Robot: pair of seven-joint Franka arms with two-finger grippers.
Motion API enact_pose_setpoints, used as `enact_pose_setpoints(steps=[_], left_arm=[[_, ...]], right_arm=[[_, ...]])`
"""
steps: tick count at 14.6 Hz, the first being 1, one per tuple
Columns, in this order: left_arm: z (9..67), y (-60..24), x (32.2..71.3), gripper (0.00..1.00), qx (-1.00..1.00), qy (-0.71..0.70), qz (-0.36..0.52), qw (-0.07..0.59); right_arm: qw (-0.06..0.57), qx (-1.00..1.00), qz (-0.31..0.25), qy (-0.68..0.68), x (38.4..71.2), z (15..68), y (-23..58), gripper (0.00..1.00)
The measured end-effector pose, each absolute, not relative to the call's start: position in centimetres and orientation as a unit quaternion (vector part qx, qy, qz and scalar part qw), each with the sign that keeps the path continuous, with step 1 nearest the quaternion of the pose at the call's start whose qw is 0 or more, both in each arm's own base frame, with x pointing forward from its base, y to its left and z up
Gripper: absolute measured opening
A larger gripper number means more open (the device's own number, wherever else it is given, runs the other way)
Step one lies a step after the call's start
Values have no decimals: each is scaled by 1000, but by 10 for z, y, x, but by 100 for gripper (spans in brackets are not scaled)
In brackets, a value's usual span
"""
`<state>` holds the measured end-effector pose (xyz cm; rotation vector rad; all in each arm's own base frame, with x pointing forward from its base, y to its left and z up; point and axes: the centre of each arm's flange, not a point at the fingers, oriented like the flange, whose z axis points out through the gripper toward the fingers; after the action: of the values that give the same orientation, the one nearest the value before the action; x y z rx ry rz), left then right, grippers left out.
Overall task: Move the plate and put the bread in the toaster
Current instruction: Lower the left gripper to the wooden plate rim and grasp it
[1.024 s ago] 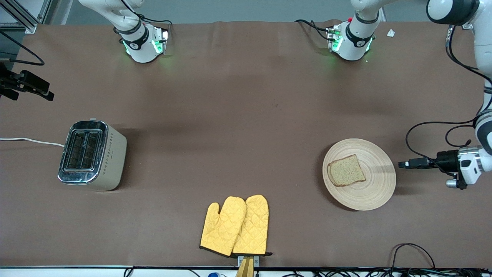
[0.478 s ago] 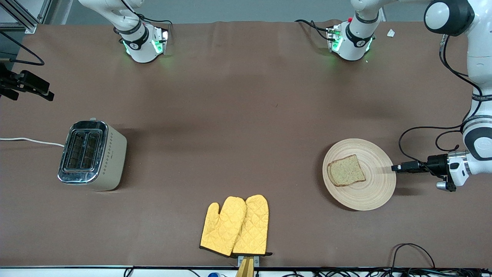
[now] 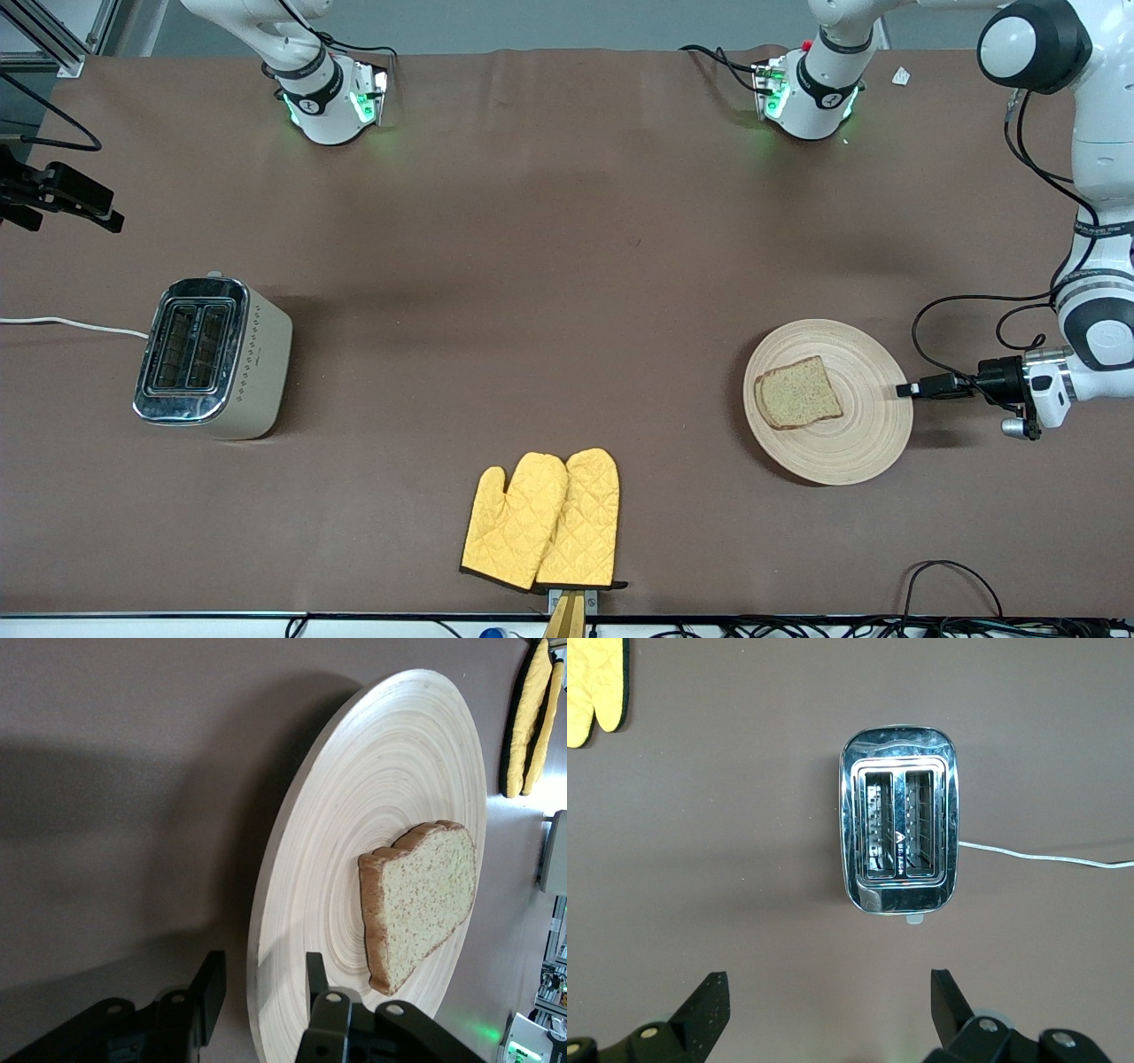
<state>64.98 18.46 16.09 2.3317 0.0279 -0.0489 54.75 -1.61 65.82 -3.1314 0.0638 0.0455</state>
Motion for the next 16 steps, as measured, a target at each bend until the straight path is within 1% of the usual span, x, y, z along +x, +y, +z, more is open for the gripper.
enact_pose_setpoints(steps=[2,3,4,5,6,7,9,14,16], left_arm=[[160,185,650,31,918,13,-19,396],[159,184,650,31,917,15,-18,398],[158,184,650,26,917,15,-18,399],[157,184,649,26,917,16,-18,399],[156,184,649,20,916,17,-18,401],[156,184,649,20,915,19,-17,403],[156,185,649,12,911,19,-13,413],[157,186,647,11,905,11,-14,425],[163,180,647,10,897,1,-23,441]], right_arm=[[5,-1000,15,20,547,658,-16,100],[5,-1000,15,20,547,658,-16,100],[5,-1000,16,20,547,658,-16,100],[5,-1000,18,21,547,657,-16,100],[5,-1000,19,21,547,657,-16,100],[5,-1000,22,20,546,657,-16,100],[5,-999,33,17,544,655,-12,100],[7,-1000,30,-5,546,652,20,100],[20,-999,26,7,553,636,33,100]])
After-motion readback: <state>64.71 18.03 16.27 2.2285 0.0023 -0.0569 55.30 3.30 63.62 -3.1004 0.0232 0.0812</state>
